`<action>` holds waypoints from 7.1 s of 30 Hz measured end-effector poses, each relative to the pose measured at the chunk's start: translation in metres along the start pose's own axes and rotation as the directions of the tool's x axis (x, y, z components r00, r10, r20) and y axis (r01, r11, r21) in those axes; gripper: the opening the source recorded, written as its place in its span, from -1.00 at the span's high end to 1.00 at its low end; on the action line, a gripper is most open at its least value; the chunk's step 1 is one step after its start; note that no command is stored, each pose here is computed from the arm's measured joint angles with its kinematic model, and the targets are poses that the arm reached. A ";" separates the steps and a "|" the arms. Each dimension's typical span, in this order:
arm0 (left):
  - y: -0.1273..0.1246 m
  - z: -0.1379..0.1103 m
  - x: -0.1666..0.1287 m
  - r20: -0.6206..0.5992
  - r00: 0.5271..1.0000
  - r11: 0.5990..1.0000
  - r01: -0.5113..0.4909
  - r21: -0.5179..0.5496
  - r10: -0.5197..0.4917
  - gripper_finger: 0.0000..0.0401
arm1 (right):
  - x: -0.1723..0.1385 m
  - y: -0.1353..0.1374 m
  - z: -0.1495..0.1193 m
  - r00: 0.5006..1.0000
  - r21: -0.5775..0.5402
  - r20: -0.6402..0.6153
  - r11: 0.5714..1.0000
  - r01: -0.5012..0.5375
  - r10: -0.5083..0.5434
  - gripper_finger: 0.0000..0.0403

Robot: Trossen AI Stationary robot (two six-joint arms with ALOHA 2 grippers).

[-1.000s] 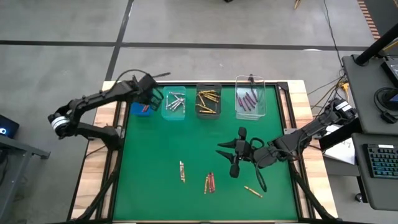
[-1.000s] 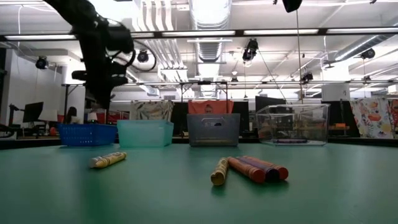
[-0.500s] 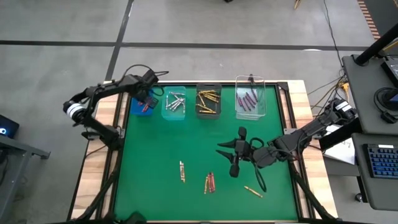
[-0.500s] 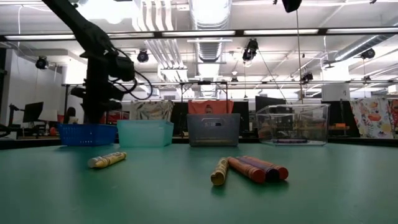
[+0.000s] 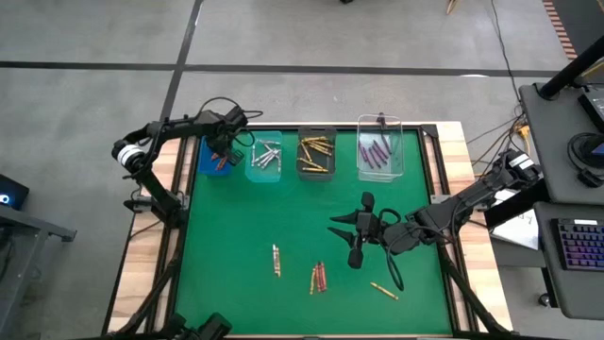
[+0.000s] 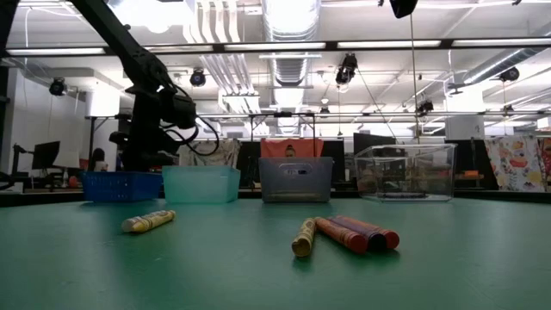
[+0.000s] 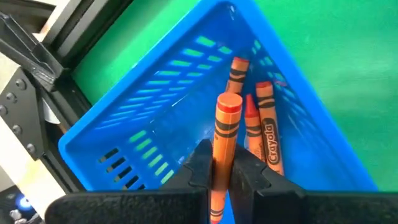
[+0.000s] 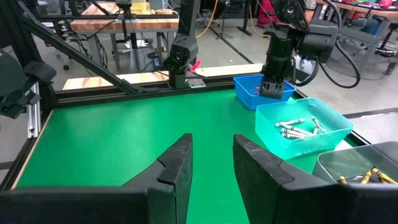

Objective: Sort crayons
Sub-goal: Put the red crayon into the blue bin, then put the yellow crayon into the black bin

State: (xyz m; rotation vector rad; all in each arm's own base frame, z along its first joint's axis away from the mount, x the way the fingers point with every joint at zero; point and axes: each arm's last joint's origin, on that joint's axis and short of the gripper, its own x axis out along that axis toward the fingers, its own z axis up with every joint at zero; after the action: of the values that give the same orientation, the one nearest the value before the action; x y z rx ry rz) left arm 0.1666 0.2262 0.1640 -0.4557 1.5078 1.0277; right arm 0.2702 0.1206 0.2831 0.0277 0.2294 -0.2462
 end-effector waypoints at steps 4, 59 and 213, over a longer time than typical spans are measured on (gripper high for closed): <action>0.001 0.000 0.001 0.002 0.999 0.999 -0.048 -0.003 0.048 0.97 | 0.000 0.000 0.000 1.000 0.000 0.000 1.000 0.000 0.000 0.46; -0.109 -0.141 -0.220 0.762 0.390 0.853 0.311 0.419 -0.517 0.44 | 0.029 0.041 -0.026 0.722 0.291 -0.658 0.957 -0.019 0.214 0.47; -0.114 -0.173 -0.189 0.814 0.225 0.843 0.208 0.497 -0.535 0.44 | 0.173 -0.227 0.023 0.852 -0.282 -0.517 0.956 -0.077 -0.084 0.94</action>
State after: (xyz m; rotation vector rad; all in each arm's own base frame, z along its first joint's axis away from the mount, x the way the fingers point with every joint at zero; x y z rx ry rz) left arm 0.1959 -0.0237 0.2880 0.0615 0.3560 0.4405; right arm 0.3829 -0.1419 0.2663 -0.2052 0.8150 -0.2012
